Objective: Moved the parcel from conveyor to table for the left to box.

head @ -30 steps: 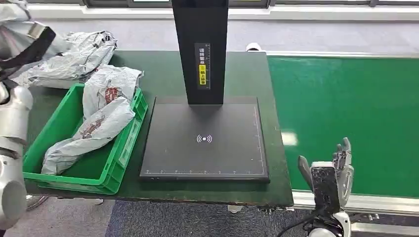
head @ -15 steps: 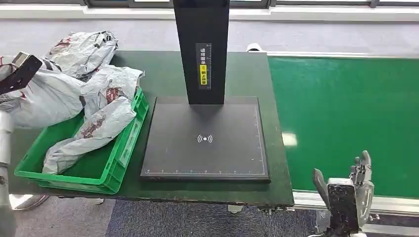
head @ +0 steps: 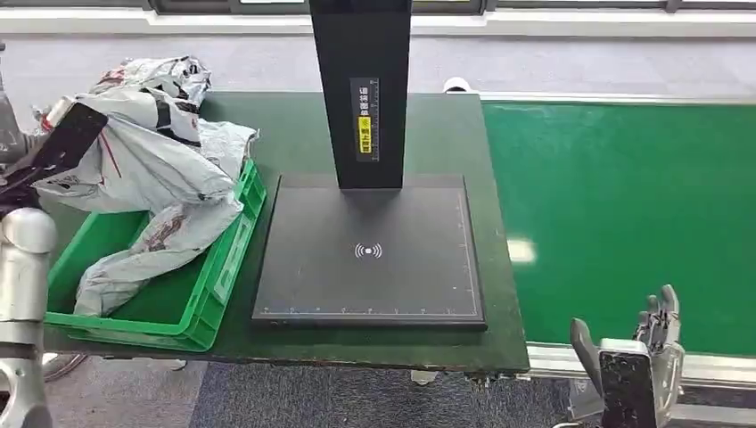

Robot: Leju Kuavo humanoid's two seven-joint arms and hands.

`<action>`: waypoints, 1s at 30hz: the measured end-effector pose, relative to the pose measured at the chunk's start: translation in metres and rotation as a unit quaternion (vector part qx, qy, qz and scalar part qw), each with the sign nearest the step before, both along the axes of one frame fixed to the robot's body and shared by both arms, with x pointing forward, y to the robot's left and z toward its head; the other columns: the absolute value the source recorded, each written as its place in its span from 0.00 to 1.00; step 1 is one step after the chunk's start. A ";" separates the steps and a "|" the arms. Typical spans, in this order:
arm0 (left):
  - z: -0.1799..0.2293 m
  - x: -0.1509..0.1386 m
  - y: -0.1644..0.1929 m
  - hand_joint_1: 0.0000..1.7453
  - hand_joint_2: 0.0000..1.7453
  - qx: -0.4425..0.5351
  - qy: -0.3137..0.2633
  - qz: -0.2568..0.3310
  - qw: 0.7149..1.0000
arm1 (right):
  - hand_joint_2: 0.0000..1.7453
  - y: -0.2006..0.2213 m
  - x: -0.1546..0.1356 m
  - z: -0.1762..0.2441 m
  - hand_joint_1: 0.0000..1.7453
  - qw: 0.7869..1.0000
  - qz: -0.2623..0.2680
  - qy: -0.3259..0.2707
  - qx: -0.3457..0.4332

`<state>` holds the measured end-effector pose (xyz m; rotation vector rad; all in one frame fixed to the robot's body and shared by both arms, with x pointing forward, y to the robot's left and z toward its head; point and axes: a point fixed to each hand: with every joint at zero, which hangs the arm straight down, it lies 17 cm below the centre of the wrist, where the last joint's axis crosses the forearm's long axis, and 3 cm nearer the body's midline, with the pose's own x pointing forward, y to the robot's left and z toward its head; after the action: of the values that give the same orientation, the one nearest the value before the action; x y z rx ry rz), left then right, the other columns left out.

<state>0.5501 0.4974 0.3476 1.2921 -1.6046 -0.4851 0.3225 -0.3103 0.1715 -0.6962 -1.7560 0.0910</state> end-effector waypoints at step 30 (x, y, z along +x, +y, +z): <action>-0.077 0.008 0.094 0.00 0.00 0.104 0.201 0.162 0.960 | 1.00 -0.005 0.018 0.000 0.00 1.000 0.005 0.010 0.010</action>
<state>0.5578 0.5918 0.2706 1.4701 -1.0016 -0.6740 0.3403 -0.3149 0.1711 -0.6697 -1.7395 0.0862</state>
